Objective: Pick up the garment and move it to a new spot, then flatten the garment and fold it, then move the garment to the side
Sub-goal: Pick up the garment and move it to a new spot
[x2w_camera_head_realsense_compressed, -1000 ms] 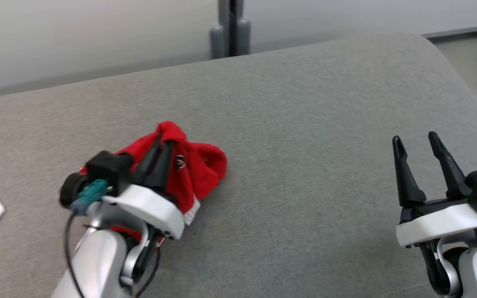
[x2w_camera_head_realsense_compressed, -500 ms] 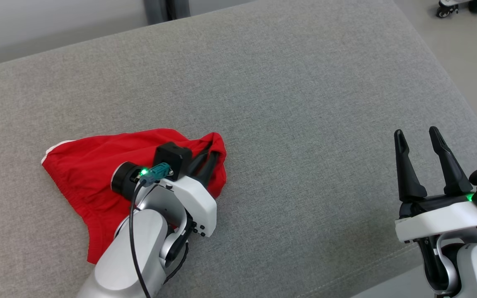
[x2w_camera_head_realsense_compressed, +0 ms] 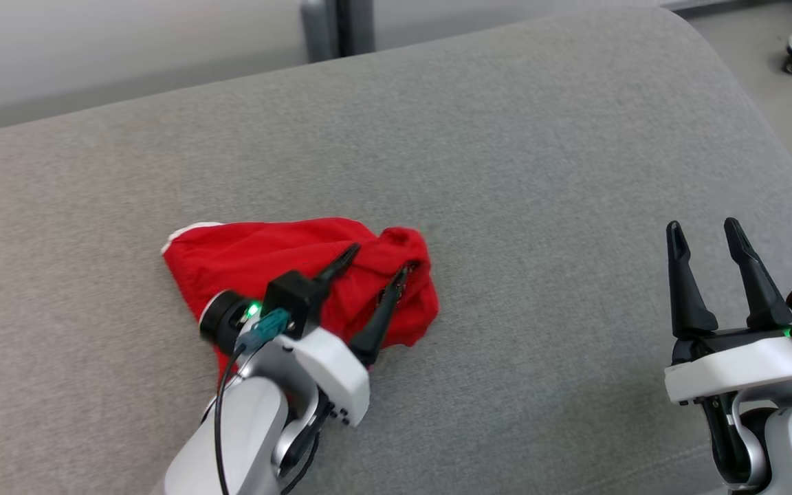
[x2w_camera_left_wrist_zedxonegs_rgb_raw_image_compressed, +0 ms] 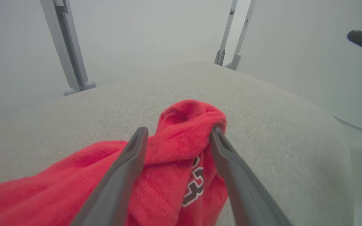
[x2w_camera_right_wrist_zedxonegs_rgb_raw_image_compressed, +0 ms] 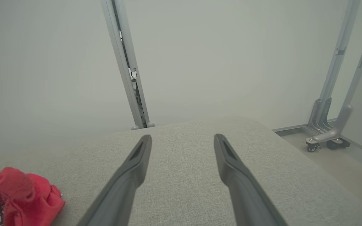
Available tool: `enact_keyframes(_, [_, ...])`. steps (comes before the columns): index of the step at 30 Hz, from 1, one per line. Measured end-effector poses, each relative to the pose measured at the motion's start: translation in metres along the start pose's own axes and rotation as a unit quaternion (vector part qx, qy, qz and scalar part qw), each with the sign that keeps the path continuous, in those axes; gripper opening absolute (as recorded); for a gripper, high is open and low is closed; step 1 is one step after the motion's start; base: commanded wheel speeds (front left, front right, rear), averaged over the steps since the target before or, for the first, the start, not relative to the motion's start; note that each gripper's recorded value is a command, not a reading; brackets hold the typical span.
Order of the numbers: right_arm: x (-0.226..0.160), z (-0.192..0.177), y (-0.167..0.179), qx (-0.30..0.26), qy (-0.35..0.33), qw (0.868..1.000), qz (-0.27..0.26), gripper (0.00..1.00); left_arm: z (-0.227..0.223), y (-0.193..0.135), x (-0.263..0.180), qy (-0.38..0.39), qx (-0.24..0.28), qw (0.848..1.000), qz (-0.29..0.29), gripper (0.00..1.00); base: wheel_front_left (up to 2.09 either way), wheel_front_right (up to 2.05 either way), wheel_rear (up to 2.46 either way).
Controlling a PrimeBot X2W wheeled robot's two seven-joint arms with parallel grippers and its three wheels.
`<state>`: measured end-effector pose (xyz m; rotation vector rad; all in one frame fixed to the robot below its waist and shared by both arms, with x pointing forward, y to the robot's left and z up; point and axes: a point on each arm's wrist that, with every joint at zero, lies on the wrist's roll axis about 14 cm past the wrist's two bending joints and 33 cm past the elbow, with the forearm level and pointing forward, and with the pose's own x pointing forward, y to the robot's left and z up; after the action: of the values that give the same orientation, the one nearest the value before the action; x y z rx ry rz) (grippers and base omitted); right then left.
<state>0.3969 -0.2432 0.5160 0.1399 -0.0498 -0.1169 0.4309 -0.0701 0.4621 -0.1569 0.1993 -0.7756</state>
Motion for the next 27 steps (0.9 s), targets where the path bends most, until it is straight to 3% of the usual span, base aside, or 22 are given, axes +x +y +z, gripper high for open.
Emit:
enact_keyframes(6, [0.005, 0.004, 0.020, 0.005, -0.003, 1.000, 0.029, 1.00, -0.007, 0.021, -0.040, 0.012, 0.003, 0.999, 0.050, 1.00, 0.00, 0.00, 0.00])
enact_keyframes(12, [0.010, 0.012, 0.038, 0.001, -0.014, 0.999, 0.053, 1.00, 0.018, 0.057, -0.081, -0.041, -0.022, 0.989, 0.141, 1.00, 0.00, 0.00, 0.00])
enact_keyframes(21, [0.012, 0.022, 0.071, -0.002, -0.023, 0.995, 0.099, 1.00, 0.079, 0.127, -0.166, -0.155, -0.001, 0.942, 0.299, 1.00, 0.00, 0.00, 0.00])
enact_keyframes(27, [0.006, 0.024, 0.083, -0.003, -0.025, 0.993, 0.116, 1.00, 0.099, 0.151, -0.216, -0.191, 0.025, 0.913, 0.359, 1.00, 0.00, 0.00, 0.00])
